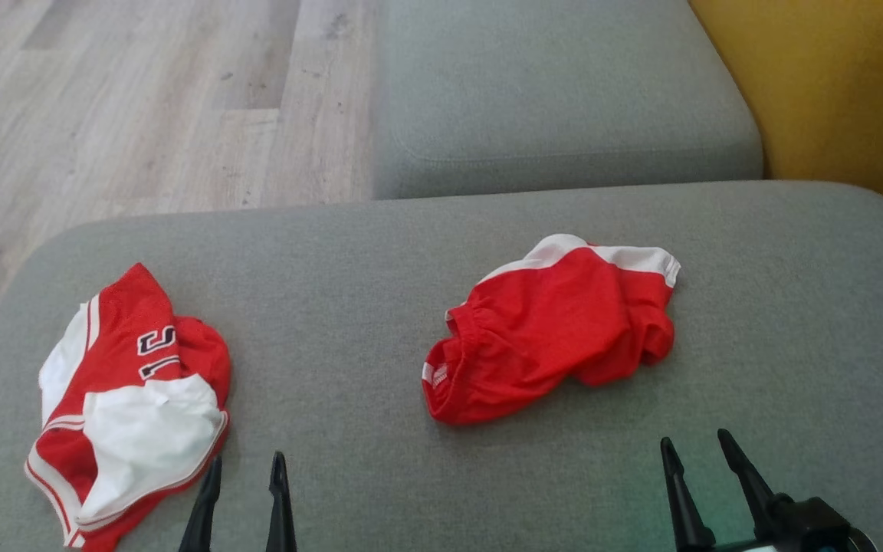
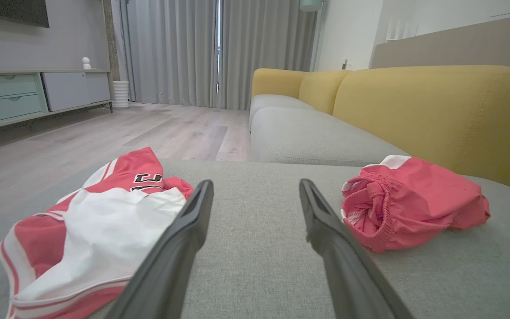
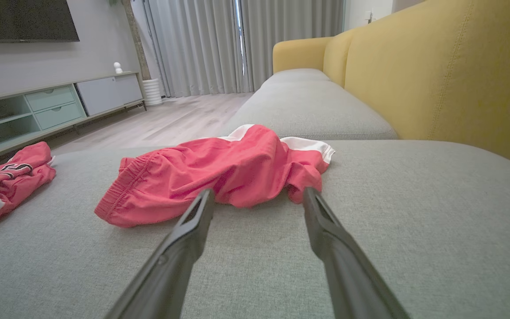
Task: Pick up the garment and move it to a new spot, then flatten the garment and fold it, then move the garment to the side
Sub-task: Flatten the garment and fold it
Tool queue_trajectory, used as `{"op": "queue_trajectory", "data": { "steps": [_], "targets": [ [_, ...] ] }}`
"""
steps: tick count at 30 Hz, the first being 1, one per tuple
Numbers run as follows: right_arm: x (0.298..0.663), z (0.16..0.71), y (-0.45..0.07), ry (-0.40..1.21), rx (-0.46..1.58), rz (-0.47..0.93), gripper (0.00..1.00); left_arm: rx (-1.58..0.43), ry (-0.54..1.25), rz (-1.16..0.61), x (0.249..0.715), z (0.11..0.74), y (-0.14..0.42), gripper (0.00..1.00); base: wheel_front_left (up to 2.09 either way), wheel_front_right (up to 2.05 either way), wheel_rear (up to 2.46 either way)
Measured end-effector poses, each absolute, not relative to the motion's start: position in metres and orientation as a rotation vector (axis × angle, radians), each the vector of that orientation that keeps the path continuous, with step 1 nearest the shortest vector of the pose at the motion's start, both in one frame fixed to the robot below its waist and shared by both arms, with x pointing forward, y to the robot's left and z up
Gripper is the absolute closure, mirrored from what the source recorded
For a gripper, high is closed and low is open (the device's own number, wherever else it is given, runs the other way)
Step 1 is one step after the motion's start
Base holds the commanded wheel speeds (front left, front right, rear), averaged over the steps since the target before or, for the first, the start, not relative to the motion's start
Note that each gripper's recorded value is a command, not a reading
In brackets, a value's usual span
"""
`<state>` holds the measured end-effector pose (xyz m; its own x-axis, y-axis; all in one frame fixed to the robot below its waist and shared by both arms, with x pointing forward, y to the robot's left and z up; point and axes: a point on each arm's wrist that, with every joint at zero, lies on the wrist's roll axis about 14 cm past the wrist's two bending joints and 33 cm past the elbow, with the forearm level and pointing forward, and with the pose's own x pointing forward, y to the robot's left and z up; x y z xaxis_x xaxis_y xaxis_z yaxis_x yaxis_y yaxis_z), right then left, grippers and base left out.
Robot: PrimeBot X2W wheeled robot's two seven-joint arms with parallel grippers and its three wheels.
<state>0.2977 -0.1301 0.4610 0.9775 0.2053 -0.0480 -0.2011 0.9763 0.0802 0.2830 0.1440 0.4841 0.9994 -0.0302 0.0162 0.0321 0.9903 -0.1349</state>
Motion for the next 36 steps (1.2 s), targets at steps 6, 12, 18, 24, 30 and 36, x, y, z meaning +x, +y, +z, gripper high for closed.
{"op": "queue_trajectory", "data": {
  "steps": [6,12,18,24,30,36],
  "targets": [
    [0.297,0.452,-0.131,0.087,0.068,0.201,0.0,-0.125,-0.041,-0.081,0.308,0.495,0.133,0.0,0.0,0.0,0.0],
    [0.297,0.441,-0.13,0.129,0.072,0.2,0.0,-0.097,-0.045,-0.165,0.343,0.499,0.112,0.0,0.0,0.0,0.0],
    [0.313,0.441,-0.133,0.136,0.061,0.2,0.0,-0.083,-0.03,-0.281,0.386,0.499,0.08,0.0,0.0,0.0,0.0],
    [0.334,0.433,-0.136,0.161,0.048,0.203,0.0,-0.085,0.031,-0.385,0.439,0.487,0.049,0.0,0.0,0.0,0.0],
    [0.352,0.429,-0.139,0.169,0.043,0.196,0.0,-0.074,0.179,-0.496,0.479,0.462,0.013,0.0,0.0,0.0,0.0],
    [0.347,0.419,-0.162,0.208,0.036,0.121,0.0,-0.033,0.423,-0.679,0.461,0.405,-0.036,0.0,0.0,0.0,0.0]
  ]
}}
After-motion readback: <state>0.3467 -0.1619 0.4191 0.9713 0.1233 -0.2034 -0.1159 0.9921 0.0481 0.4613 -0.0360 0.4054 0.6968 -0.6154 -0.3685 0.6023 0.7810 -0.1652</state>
